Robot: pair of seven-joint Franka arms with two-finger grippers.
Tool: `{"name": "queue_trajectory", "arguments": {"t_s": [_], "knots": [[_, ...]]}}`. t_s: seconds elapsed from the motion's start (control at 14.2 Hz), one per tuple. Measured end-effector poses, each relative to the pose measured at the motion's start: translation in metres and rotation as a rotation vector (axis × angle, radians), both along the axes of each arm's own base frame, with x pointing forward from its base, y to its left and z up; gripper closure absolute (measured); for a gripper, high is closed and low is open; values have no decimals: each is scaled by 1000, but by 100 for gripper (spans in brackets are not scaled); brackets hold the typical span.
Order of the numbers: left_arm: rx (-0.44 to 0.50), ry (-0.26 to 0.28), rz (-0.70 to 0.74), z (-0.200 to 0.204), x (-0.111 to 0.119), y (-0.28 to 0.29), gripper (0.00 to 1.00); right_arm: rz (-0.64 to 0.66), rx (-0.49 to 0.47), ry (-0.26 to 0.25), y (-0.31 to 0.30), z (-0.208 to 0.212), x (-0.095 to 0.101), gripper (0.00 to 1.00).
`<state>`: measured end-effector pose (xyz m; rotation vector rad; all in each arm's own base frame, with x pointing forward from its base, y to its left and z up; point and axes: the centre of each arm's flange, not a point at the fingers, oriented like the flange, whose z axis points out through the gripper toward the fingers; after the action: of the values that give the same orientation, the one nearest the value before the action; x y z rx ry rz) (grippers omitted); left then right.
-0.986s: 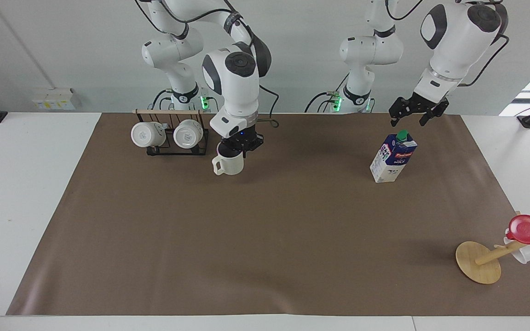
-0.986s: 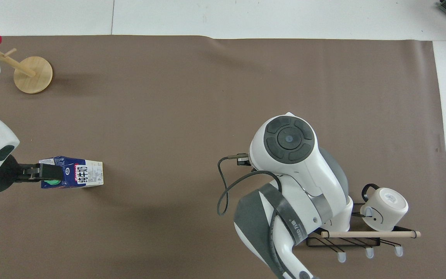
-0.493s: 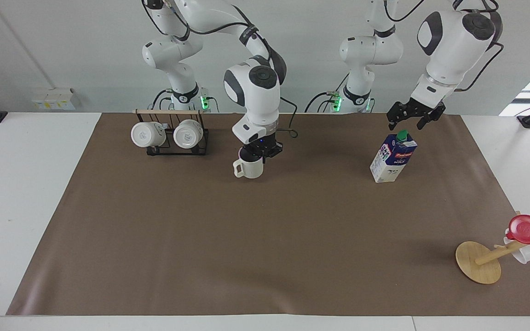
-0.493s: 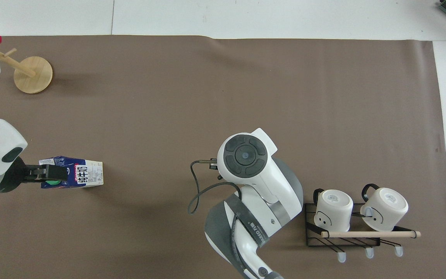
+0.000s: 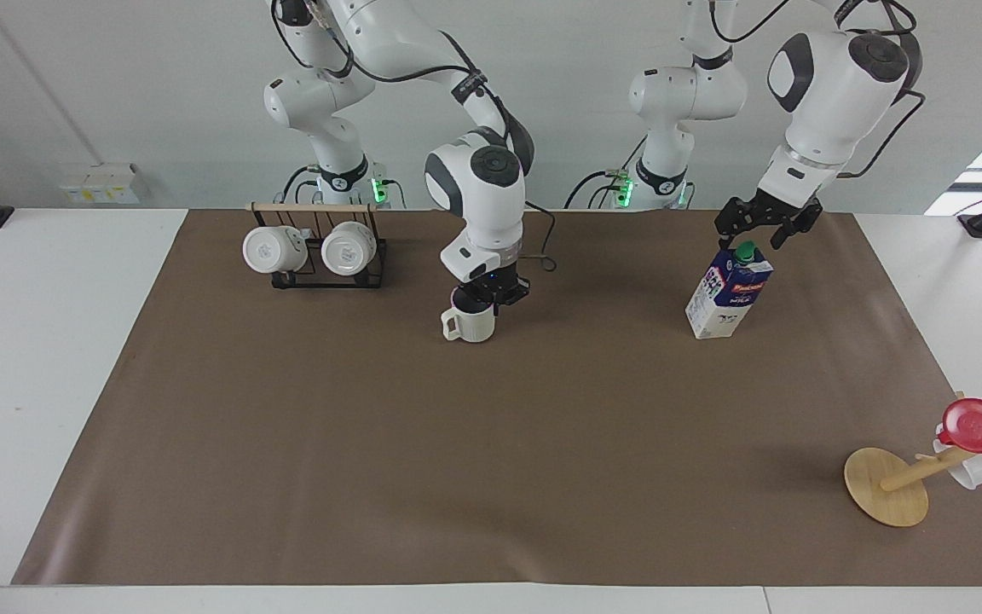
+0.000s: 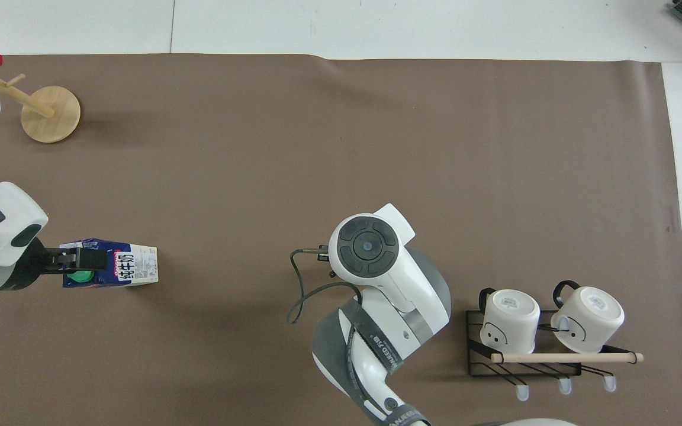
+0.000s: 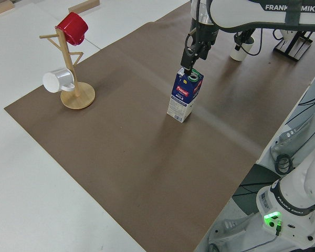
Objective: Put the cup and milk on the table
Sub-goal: 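Carry the white mug toward the table center with the right gripper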
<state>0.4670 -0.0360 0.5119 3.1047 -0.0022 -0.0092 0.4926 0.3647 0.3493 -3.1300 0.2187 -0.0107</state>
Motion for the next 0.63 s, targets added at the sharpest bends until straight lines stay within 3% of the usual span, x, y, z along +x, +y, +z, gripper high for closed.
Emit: {"name": "queue_trajectory", "arguments": {"t_s": [0.63], "knots": [[0,-11,2,-29,-3,0,0,34,-3,2,2,-5,-5,96]]}}
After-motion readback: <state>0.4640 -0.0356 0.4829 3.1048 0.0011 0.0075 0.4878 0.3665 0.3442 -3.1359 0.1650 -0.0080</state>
